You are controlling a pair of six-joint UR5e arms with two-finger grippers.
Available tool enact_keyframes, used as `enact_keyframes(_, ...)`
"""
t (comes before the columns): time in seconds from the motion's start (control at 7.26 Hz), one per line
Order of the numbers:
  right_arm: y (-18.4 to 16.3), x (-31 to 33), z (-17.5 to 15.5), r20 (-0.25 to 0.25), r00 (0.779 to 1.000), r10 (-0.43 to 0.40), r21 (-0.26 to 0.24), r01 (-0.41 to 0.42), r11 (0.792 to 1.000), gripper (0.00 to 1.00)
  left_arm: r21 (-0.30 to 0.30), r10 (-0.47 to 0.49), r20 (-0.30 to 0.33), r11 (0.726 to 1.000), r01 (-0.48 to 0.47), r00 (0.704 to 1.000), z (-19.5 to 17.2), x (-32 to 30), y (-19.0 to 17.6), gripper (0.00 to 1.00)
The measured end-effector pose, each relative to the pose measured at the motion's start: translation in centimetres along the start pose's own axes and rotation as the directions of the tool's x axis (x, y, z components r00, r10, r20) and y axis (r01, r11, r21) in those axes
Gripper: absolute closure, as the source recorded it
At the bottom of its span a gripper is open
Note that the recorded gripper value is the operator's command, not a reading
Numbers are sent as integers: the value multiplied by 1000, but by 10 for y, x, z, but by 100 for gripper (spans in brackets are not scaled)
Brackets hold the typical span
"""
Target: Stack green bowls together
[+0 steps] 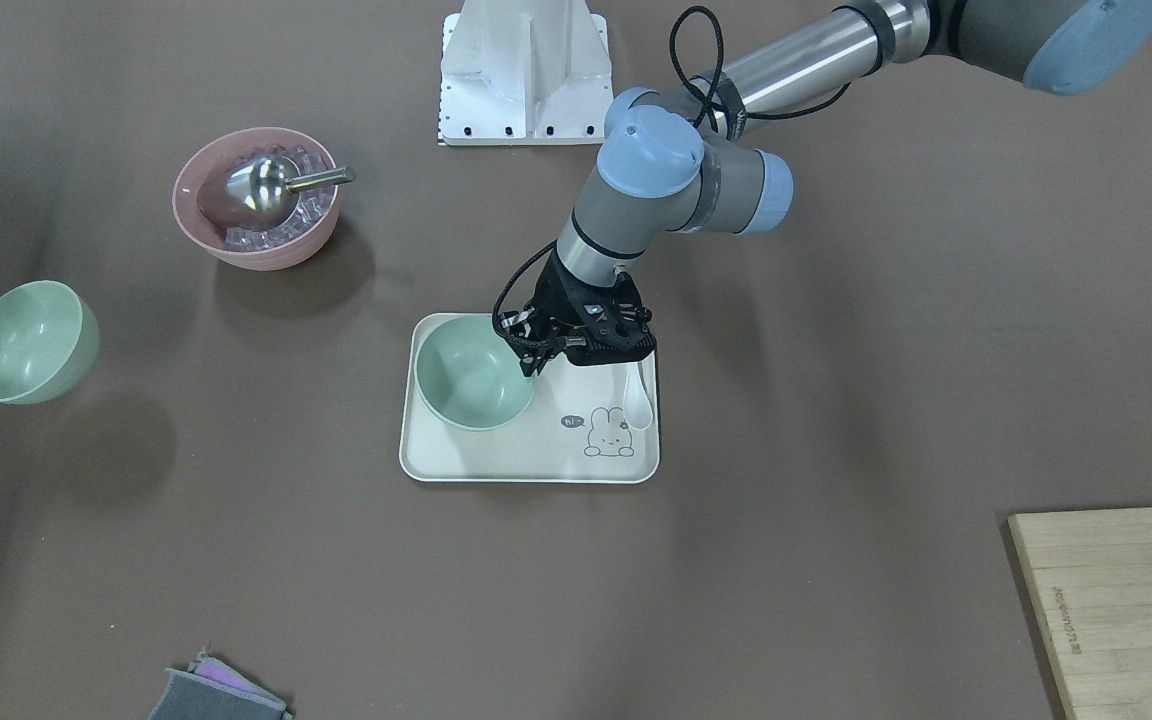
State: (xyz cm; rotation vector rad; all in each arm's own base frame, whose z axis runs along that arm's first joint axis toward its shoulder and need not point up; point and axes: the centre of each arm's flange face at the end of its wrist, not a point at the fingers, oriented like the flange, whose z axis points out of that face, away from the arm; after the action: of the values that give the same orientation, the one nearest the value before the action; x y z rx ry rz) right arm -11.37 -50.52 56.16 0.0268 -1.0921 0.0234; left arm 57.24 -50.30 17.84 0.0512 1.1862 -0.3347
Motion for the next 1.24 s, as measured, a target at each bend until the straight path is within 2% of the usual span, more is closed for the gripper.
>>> enact_keyframes(1.1,1,2,-2,1,1000,2,3,-2,1000,100,-11,5,-7,1000,-5,1000,-3,0,7,100)
enact_keyframes(1.24,1,2,-2,1,1000,2,4,-2,1000,100,-12,6,-6,1000,-6,1000,-3,0,7,14)
